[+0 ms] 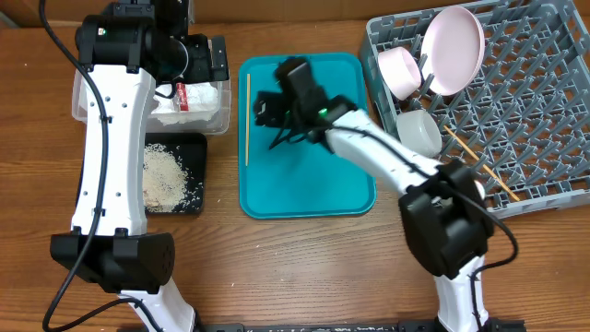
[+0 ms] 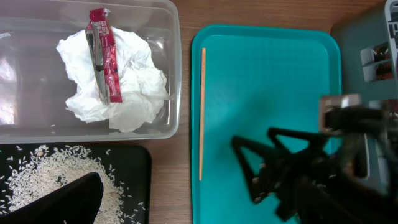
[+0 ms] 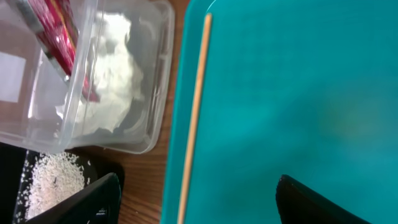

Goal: Sort waste into correct bins and load items into the dishwasher
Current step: 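Reach right gripper back to the remaining chopstick on the tray, then close right gripper on the last wooden chopstick on the teal tray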

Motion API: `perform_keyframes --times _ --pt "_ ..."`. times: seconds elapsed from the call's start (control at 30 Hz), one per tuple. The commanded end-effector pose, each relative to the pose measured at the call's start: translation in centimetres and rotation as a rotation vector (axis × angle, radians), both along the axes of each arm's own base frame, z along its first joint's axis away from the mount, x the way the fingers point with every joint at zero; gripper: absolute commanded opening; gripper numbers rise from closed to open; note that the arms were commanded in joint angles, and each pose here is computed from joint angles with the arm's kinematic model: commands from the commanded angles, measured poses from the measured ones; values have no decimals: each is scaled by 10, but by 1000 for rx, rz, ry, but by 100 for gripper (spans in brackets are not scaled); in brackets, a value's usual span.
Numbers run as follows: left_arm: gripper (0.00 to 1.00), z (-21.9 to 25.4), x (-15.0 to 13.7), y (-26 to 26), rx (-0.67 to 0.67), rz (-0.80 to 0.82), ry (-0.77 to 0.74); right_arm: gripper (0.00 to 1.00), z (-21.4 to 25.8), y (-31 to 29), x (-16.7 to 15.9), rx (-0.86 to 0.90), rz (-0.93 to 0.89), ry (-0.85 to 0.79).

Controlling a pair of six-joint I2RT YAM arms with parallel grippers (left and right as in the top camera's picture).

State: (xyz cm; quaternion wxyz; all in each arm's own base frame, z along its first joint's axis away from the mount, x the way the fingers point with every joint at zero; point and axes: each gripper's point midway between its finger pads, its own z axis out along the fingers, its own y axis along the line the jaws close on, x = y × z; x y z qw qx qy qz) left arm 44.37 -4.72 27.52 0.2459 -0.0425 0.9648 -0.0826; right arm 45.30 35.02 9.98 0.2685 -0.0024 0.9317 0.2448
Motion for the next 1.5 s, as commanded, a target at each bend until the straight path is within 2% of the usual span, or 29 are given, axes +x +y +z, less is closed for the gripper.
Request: perform_keyframes --times 0.0,0.2,0.4,0.67,1.17,1.47 --pt "100 5 1 1 9 -6 -17 80 0 4 8 -32 -76 -50" --pt "100 5 1 1 9 -6 -17 78 -13 7 12 -104 -94 -62" --pt "100 5 1 1 9 -6 -17 77 -25 16 20 -228 -27 -46" --pt "100 5 1 1 9 -6 -17 77 -28 24 25 -252 0 -53" --pt "100 5 1 1 9 -6 -17 77 -77 31 6 -376 79 -18" --pt "100 5 1 1 9 -6 -17 72 -96 23 1 -421 78 17"
